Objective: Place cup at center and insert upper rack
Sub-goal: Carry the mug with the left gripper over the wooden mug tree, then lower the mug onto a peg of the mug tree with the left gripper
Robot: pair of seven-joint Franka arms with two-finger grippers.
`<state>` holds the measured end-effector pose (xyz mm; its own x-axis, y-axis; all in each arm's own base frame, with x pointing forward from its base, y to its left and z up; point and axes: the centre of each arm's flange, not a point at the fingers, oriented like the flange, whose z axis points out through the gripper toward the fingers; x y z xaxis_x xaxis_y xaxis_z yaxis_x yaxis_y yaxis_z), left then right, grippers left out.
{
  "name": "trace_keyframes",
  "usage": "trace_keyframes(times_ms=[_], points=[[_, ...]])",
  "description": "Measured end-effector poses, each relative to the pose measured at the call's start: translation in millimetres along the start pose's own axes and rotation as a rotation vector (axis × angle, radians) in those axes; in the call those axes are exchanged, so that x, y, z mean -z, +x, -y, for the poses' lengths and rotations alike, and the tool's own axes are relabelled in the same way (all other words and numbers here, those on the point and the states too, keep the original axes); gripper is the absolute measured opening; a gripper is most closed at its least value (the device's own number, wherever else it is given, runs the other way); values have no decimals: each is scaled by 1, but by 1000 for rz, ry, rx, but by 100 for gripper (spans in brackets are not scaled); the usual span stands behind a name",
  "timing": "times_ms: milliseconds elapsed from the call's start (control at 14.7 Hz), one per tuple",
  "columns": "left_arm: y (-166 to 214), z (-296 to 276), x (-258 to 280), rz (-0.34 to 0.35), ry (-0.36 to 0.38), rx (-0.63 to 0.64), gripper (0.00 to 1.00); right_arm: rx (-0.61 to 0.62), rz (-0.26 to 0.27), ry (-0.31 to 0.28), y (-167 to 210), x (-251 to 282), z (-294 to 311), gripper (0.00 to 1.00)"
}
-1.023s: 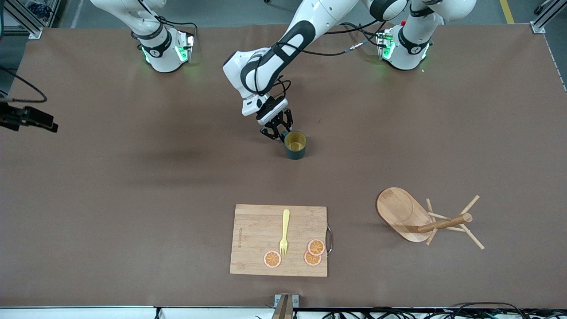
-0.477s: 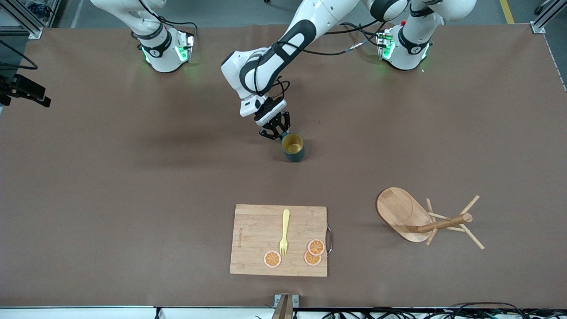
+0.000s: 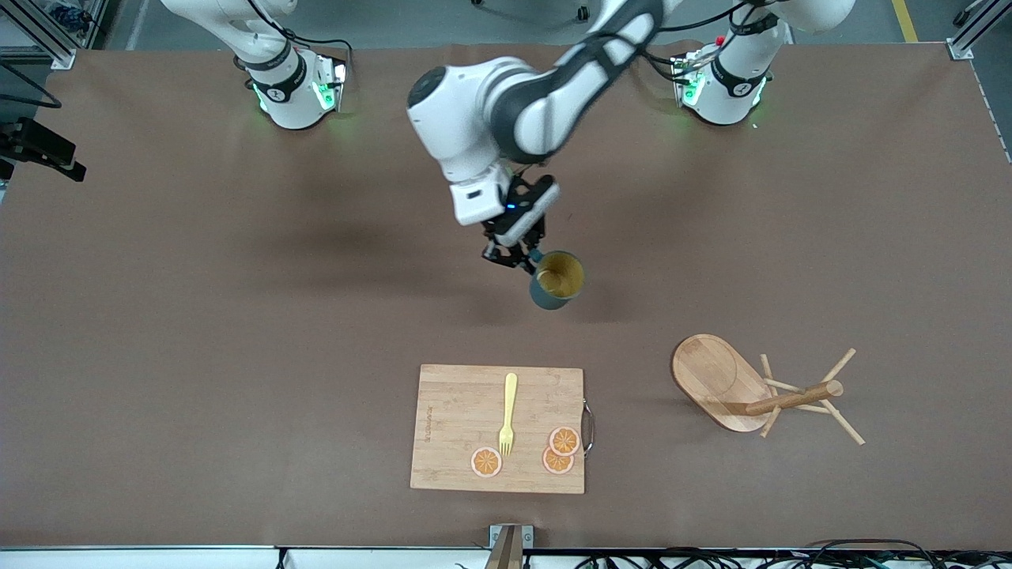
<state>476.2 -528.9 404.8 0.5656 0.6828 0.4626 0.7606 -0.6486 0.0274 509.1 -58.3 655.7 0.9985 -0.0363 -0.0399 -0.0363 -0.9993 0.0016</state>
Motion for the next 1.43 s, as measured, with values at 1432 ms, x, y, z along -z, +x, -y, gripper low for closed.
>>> trace_keyframes(times_ms=[1432], points=[[446, 111, -165, 1139, -394, 258, 21, 12, -24, 7, -8, 12, 5, 100]])
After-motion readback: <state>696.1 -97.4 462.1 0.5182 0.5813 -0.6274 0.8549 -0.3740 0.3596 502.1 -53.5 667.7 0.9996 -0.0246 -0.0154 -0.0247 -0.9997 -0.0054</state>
